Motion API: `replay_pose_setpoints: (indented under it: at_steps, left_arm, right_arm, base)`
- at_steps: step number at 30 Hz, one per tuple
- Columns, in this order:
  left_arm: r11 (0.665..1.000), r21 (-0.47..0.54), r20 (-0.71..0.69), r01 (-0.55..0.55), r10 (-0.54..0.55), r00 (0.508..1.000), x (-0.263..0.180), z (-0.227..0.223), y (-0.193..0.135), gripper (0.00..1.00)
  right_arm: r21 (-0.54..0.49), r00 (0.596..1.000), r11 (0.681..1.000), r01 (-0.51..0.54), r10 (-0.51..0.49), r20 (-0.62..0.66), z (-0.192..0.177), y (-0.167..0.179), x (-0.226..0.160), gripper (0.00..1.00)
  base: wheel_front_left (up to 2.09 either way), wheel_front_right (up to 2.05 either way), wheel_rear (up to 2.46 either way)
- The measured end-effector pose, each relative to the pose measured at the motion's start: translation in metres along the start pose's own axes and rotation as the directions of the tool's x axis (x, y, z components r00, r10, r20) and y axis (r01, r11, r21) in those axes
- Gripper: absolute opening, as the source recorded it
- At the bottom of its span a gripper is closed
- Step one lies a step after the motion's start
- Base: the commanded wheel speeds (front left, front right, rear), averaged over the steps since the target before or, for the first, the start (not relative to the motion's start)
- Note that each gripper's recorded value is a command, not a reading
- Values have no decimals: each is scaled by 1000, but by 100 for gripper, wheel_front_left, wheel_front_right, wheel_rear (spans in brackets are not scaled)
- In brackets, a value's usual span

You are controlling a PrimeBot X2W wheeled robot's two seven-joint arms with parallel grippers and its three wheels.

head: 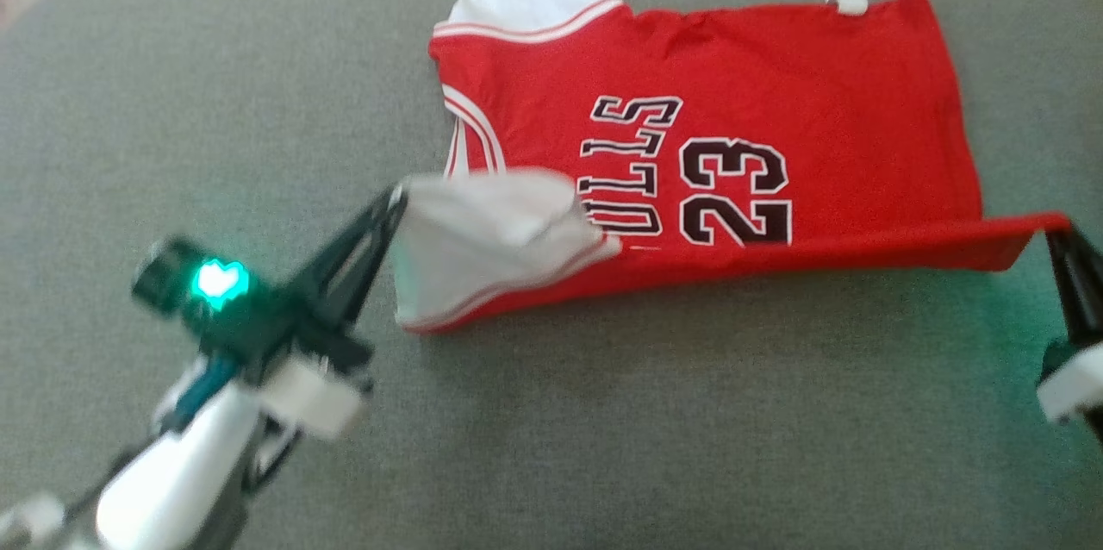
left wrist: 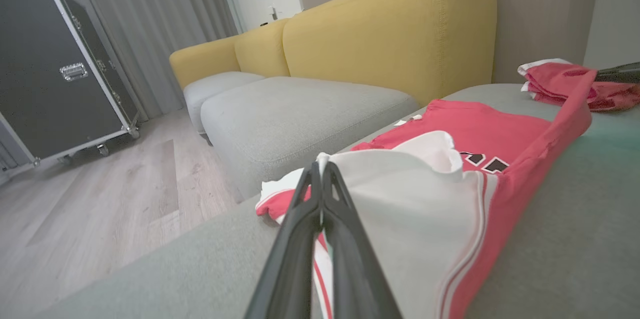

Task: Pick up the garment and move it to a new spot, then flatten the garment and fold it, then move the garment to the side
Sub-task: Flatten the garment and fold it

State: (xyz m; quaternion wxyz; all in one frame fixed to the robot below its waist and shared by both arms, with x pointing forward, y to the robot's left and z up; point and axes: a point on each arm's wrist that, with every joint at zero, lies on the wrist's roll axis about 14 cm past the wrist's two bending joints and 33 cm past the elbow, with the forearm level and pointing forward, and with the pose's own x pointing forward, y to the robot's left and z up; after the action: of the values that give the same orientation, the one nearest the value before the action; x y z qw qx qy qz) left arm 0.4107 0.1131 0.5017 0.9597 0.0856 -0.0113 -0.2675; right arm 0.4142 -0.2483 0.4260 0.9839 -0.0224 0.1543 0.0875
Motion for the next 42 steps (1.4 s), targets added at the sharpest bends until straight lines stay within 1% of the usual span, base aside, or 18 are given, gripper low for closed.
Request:
replay_pose_setpoints:
  at_steps: [4,12,17,20,21,22,23,25,28,30,32,35,38,39,42]
  left_arm:
    - [996,81,0,29,-29,1000,32,1,15,0]
    - [981,183,-52,63,-54,997,78,-13,38,0]
    - [977,206,-49,57,-48,998,100,-13,49,0]
    - [978,199,-43,61,-54,998,108,-13,46,0]
    - [979,193,-46,62,-54,997,108,-15,45,15]
    - [981,185,-51,61,-52,997,109,-17,44,41]
    - [982,178,-53,56,-47,997,109,-19,44,100]
    - [985,168,-45,31,-24,999,108,-17,44,100]
    - [989,140,-29,-57,61,998,101,-15,49,100]
    - [990,92,-49,-107,112,993,86,-25,45,100]
    - [989,5,-97,-148,148,984,66,-44,33,100]
    - [973,-98,-194,-211,189,963,32,-75,10,100]
    - [940,-195,-261,-281,227,938,7,-94,-4,100]
    - [940,-195,-261,-281,227,938,7,-94,-4,100]
    - [921,-235,-297,-312,238,925,-3,-103,-12,100]
  right_arm:
    - [-8,1000,1000,-15,14,-25,1,1,25,0]
    - [-28,998,999,-33,32,-53,0,0,63,0]
    - [-40,998,998,-43,42,-46,2,1,81,0]
    - [-44,997,998,-48,45,-60,-3,1,89,0]
    - [-44,997,998,-44,41,-67,-4,0,90,39]
    - [-36,997,999,-38,35,-66,-5,-2,92,100]
    - [-33,998,999,-36,34,-60,-4,-2,93,100]
    - [-21,999,999,-40,39,-35,0,1,94,100]
    - [-30,998,998,-58,58,-9,6,7,91,100]
    - [-31,998,998,-60,61,12,11,9,86,100]
    - [-24,998,998,-60,61,29,15,11,79,100]
    - [10,997,997,-77,77,29,8,23,63,100]
    - [49,997,996,-74,72,34,2,29,48,100]
    - [49,997,996,-74,72,34,2,29,48,100]
    - [73,998,995,-63,61,34,-3,29,37,100]
  base:
    - [0,0,0]
    - [0,0,0]
    - [0,0,0]
    - [0,0,0]
    - [0,0,0]
    - [0,0,0]
    - [0,0,0]
    - [0,0,0]
    - [0,0,0]
    - [0,0,0]
    - [0,0,0]
    - [0,0,0]
    - [0,0,0]
    - [0,0,0]
    - [0,0,0]
